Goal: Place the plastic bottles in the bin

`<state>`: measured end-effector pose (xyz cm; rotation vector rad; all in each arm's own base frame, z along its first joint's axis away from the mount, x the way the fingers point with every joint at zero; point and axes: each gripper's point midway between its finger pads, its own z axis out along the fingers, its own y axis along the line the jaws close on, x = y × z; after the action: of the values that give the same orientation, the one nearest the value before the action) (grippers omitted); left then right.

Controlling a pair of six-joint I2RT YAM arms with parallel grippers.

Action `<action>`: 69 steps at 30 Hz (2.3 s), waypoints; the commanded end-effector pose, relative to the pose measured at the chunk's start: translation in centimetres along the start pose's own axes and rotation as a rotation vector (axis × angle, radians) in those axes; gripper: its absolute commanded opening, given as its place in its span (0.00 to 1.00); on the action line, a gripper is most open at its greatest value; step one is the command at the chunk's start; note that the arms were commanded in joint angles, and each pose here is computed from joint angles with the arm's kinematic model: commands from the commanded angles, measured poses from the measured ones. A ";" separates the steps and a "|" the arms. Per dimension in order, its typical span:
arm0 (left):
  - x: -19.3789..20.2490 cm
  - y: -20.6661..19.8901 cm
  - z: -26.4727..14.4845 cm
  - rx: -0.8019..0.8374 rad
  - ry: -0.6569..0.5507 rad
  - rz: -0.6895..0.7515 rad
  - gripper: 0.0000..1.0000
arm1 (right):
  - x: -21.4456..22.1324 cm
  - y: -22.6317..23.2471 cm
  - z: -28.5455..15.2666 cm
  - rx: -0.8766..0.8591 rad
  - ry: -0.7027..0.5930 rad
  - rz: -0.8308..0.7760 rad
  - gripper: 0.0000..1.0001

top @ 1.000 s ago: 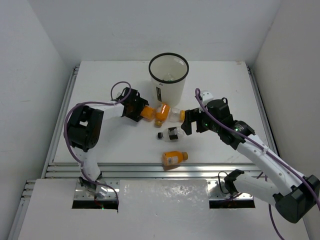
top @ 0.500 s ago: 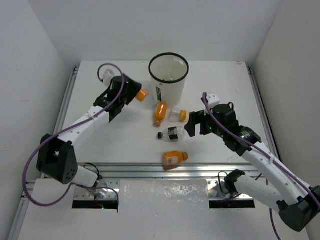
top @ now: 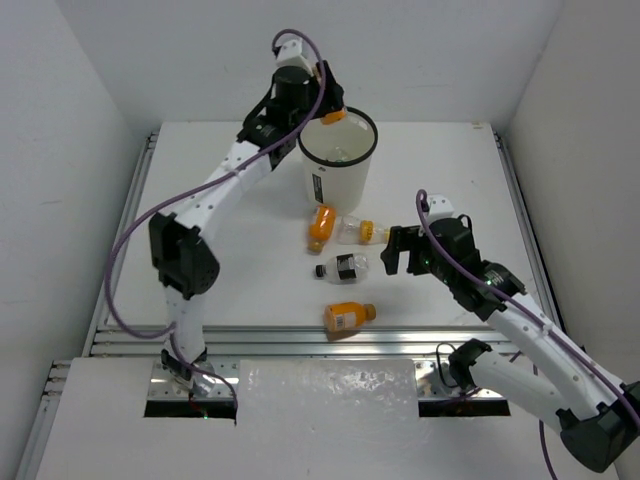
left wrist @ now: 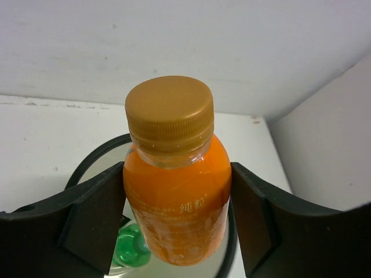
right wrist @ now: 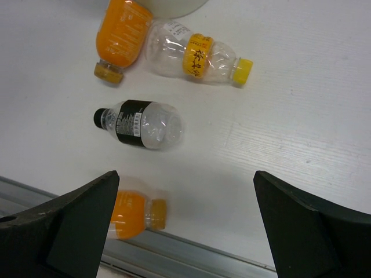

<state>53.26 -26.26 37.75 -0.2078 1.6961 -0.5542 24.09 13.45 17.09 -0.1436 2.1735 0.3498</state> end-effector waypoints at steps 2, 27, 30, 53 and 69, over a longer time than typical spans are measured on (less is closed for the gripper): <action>2.2 -0.3 1.7 0.003 0.117 0.111 0.70 | -0.7 -0.5 0.9 0.024 -0.024 -0.018 0.99; 4.1 7.3 -28.4 0.015 0.229 0.079 1.00 | -2.2 -2.6 20.9 -0.242 0.010 -0.743 0.99; 5.5 9.9 -30.7 -0.037 0.241 0.110 1.00 | -0.4 -3.8 22.3 -0.230 0.074 -0.752 0.92; 9.7 -1.6 -29.4 0.625 0.327 -0.089 1.00 | -4.7 3.8 4.2 -0.531 -0.279 0.089 0.00; 12.4 -9.8 -23.7 0.746 0.325 -0.075 0.89 | -5.6 15.0 -6.6 -1.052 -0.226 0.021 0.00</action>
<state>25.22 -34.19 30.82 0.3868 1.7941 -1.2967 19.97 25.00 25.18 -0.5348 1.6634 1.3744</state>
